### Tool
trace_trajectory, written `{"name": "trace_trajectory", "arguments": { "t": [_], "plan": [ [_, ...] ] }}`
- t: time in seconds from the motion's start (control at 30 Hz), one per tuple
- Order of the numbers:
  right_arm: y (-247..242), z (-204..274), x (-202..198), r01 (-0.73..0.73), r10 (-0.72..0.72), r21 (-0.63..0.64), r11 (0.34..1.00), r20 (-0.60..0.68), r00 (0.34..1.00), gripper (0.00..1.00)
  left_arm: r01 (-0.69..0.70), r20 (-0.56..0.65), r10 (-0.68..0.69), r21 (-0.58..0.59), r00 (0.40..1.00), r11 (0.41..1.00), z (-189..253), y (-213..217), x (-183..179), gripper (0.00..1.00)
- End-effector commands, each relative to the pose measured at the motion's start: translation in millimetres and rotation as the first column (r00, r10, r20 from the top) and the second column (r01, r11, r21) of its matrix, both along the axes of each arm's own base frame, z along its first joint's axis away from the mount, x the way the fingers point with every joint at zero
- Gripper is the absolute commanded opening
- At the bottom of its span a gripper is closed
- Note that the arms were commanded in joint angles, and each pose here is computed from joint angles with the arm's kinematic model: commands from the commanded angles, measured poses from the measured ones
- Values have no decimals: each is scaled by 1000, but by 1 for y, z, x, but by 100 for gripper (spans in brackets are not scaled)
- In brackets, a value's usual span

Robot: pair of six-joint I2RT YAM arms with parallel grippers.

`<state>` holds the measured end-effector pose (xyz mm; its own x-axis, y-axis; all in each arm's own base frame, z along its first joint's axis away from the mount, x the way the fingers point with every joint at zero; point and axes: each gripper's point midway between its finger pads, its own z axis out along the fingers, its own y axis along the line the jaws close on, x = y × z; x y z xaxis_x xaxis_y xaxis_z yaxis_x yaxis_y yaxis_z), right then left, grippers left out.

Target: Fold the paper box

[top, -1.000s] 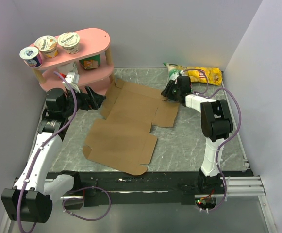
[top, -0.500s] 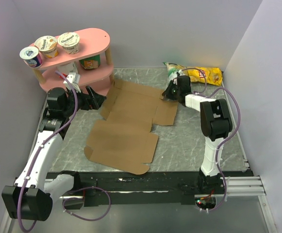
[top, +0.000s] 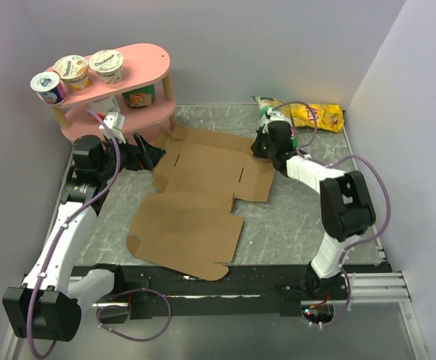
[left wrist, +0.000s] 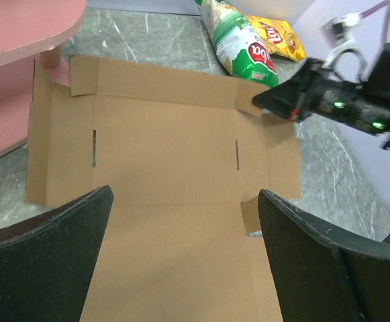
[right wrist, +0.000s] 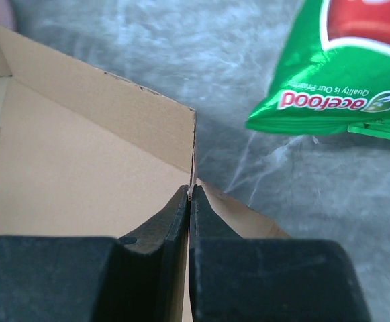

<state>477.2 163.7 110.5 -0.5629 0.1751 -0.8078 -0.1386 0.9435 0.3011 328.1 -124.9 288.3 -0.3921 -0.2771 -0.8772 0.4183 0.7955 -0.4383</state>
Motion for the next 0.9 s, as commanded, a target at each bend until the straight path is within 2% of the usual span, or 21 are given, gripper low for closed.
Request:
{"name": "trace_trajectory", "arguments": {
  "t": [0.0, 0.2, 0.37, 0.5, 0.73, 0.87],
  "plan": [
    [-5, 65, -14, -3, 11, -49, 999, 171, 985, 2, 46, 46, -46, -10, 998, 999, 13, -8, -2, 96],
    [-23, 116, -46, 26, -9, -61, 998, 271, 963, 1, 69, 65, -68, -8, 996, 998, 17, -12, -5, 96],
    [-32, 158, -84, -10, 33, -65, 998, 370, 928, 0, 197, 93, -191, -68, 977, 978, 31, -30, -19, 96],
    [-39, 189, -120, -45, 73, -75, 996, 439, 895, 0, 230, 147, -219, -60, 965, 971, 45, -33, -25, 96],
    [-41, 207, -162, -115, 141, -85, 990, 438, 888, 0, 257, 332, -228, -47, 915, 965, 114, -35, -25, 96],
    [-33, 229, -182, -197, 200, -57, 979, 473, 858, 0, 358, 382, -325, -17, 865, 934, 143, -47, -27, 96]
  ]
}}
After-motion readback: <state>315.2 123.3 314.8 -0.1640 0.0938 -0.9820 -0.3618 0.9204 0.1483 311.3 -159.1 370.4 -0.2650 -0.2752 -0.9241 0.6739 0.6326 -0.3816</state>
